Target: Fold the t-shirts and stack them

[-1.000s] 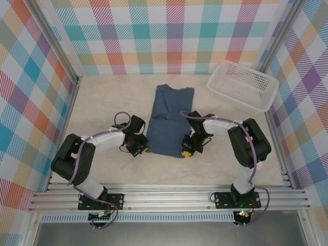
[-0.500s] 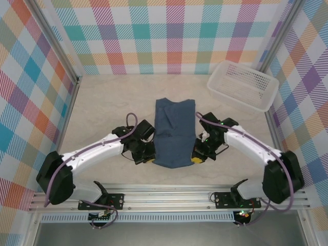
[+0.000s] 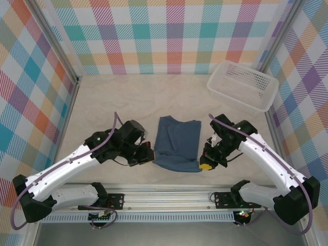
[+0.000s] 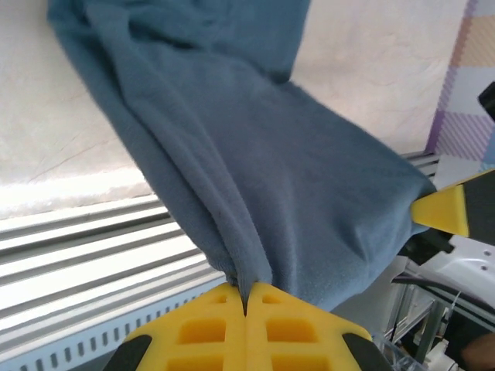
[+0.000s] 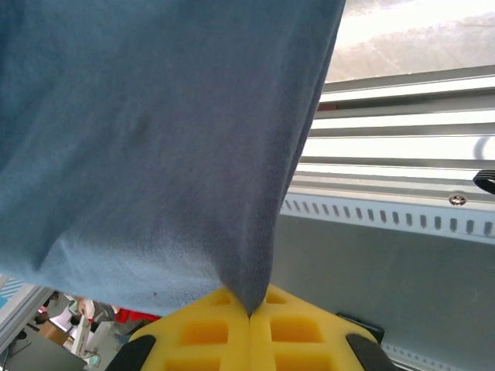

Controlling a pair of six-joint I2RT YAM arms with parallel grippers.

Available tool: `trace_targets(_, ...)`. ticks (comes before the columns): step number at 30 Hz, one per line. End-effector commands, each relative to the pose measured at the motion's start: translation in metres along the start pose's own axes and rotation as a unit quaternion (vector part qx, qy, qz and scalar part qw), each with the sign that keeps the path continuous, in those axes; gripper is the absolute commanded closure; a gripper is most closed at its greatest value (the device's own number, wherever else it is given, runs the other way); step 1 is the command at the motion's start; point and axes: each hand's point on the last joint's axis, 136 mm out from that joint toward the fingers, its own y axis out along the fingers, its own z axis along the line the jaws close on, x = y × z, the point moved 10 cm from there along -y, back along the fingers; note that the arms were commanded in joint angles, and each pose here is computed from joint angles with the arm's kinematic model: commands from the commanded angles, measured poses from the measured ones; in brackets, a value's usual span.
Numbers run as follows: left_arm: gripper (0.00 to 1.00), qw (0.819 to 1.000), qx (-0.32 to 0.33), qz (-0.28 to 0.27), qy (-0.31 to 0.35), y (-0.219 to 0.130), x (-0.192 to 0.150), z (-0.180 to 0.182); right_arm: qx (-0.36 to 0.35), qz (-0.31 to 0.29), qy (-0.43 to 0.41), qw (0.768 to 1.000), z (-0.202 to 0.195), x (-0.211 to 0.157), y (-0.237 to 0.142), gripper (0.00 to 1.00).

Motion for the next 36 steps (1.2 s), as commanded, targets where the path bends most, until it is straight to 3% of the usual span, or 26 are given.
trace_targets(1, 1.0, 0.999, -0.002, -0.024, 0.023, 0.004, 0.016, -0.022, -0.012, -0.012, 0.033, 0.999, 0.003, 0.008, -0.013, 1.0)
trace_targets(11, 1.0, 0.992, 0.103, -0.05, -0.046, 0.021, 0.073, -0.025, 0.014, -0.039, 0.069, 0.997, 0.026, 0.062, -0.031, 1.0)
trace_targets(20, 1.0, 0.987, 0.098, -0.042, -0.118, 0.04, 0.118, -0.012, 0.045, -0.036, 0.096, 0.994, 0.032, 0.12, -0.027, 1.0)
trace_targets(36, 1.0, 0.984, 0.111, -0.058, -0.127, 0.104, 0.233, 0.002, 0.026, -0.049, 0.127, 0.99, 0.04, 0.228, -0.001, 1.0)
